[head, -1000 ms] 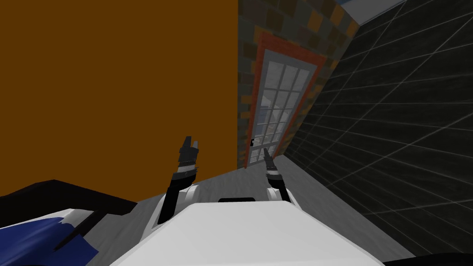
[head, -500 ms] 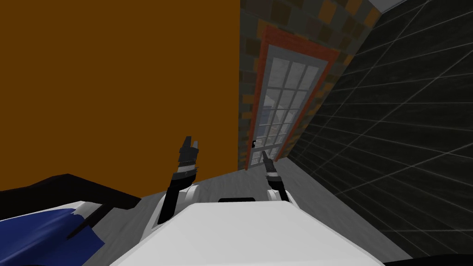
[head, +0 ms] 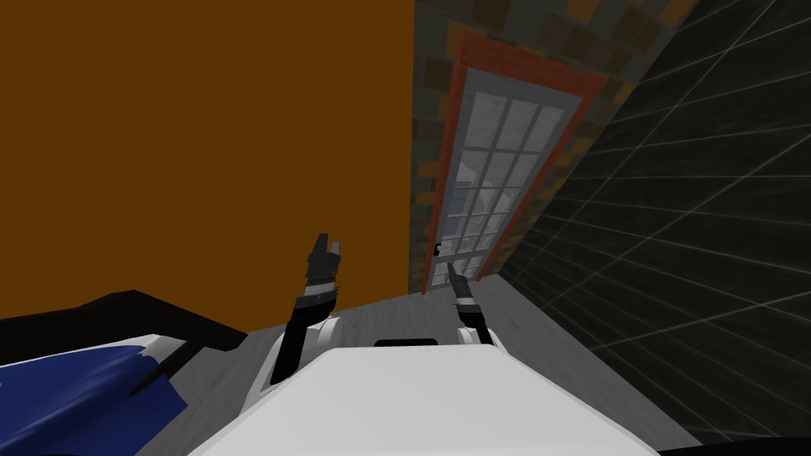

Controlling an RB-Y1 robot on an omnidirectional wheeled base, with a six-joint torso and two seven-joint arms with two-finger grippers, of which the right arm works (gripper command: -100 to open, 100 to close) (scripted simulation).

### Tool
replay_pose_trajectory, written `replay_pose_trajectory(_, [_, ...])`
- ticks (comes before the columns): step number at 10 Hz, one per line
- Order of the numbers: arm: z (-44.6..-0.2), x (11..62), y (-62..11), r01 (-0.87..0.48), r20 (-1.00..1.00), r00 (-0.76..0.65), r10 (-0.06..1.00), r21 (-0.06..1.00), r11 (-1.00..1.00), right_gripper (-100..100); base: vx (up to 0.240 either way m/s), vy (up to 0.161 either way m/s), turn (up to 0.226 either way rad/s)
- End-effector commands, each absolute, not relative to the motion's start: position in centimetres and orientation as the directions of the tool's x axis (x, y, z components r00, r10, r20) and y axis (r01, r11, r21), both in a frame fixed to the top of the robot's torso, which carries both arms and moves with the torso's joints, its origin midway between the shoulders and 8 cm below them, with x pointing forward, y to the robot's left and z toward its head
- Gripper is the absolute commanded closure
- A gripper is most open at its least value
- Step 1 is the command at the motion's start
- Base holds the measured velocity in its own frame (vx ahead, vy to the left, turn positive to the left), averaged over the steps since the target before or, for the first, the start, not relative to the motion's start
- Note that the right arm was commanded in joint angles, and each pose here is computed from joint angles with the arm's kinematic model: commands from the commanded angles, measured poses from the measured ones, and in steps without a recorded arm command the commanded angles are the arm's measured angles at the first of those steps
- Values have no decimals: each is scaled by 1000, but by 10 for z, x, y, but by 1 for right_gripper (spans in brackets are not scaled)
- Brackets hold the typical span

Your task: Pull the door open

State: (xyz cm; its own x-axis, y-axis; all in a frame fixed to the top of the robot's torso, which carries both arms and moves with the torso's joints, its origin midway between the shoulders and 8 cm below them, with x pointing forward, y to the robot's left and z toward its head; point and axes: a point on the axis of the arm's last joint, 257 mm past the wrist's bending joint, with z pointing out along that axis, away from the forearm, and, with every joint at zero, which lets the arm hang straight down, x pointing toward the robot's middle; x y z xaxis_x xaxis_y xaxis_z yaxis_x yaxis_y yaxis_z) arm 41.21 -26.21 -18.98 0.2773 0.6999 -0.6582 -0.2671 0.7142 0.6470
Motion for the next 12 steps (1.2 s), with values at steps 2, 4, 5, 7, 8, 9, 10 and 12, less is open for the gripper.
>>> replay_pose_trajectory(2, [-206, 412, -265, -231, -702, 275, 657, 615, 754, -100, 51, -53, 94])
replay_pose_trajectory(4, [-227, 412, -269, -188, -749, 265, 608, 578, 794, -100, 57, -58, 120])
replay_pose_trajectory(5, [-227, 412, -269, -186, -753, 266, 602, 572, 799, -100, 40, -45, 38])
replay_pose_trajectory(7, [-248, 411, -273, -145, -796, 252, 550, 531, 835, -100, 61, -54, 96])
replay_pose_trajectory(8, [-248, 411, -273, -143, -800, 253, 544, 525, 839, -100, 54, -60, 56])
replay_pose_trajectory(9, [-258, 411, -275, -123, -822, 244, 515, 500, 857, -100, 41, -44, 77])
replay_pose_trajectory(10, [-267, 410, -278, -105, -839, 234, 492, 481, 870, -100, 51, -59, 122])
replay_pose_trajectory(12, [-277, 409, -280, -85, -862, 225, 455, 448, 890, -100, 46, -54, 71])
